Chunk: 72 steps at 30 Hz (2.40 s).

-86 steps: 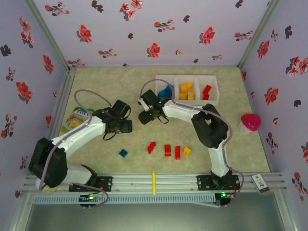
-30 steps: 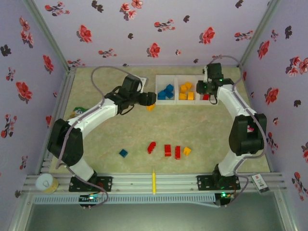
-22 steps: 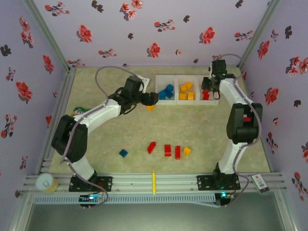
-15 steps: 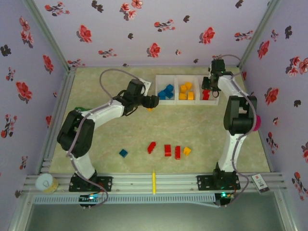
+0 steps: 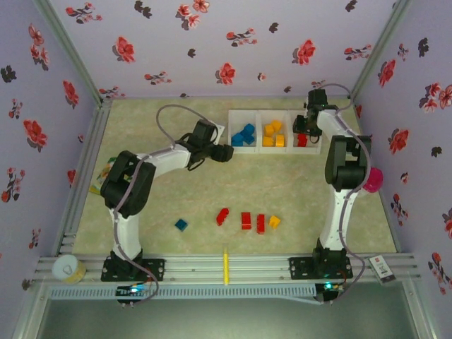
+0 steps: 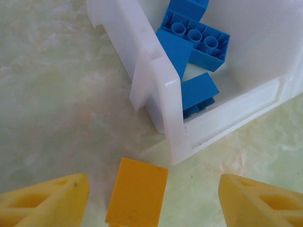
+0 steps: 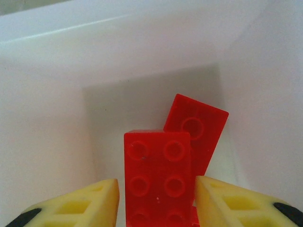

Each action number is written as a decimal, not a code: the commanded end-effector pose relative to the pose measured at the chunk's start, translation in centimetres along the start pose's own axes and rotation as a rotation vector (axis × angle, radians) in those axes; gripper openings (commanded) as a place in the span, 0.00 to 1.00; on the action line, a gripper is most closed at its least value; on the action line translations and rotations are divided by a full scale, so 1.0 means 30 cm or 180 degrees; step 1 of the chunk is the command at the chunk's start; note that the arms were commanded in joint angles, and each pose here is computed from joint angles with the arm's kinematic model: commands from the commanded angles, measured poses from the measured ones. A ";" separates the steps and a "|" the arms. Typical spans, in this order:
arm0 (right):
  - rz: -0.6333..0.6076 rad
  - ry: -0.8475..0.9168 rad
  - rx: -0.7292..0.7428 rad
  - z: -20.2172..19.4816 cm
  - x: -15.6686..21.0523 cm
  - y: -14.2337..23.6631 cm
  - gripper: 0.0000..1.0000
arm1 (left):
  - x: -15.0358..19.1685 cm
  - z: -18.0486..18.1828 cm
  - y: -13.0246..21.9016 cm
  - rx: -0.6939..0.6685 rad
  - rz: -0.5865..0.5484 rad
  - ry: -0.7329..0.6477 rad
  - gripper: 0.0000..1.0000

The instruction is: Sort the legos into containers by color

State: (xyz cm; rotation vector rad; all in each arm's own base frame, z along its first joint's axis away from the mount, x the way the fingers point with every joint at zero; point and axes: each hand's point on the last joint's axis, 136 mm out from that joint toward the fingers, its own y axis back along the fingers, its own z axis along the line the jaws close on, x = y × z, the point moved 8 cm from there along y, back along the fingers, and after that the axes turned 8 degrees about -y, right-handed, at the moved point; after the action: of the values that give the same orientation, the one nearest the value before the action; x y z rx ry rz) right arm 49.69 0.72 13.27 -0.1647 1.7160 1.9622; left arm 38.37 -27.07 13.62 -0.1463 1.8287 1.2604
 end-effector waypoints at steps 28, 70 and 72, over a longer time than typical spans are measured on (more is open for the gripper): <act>-0.0274 -0.0011 -0.0240 0.010 0.037 0.258 0.56 | 0.083 0.043 -0.081 -0.0224 0.0328 -0.0080 0.62; -0.0666 0.0006 -0.0552 0.047 0.185 0.528 0.55 | 0.039 0.073 0.033 -0.0678 0.0362 -0.0203 0.31; -0.0675 0.0014 -0.0537 0.049 0.190 0.534 0.55 | 0.028 0.072 0.055 -0.0692 0.0348 -0.0221 0.31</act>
State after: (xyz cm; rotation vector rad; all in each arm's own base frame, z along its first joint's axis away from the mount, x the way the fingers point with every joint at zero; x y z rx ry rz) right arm 38.34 2.65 24.55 -0.3761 1.4945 1.9650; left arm 38.53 -25.06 11.48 -0.0970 1.7008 1.5198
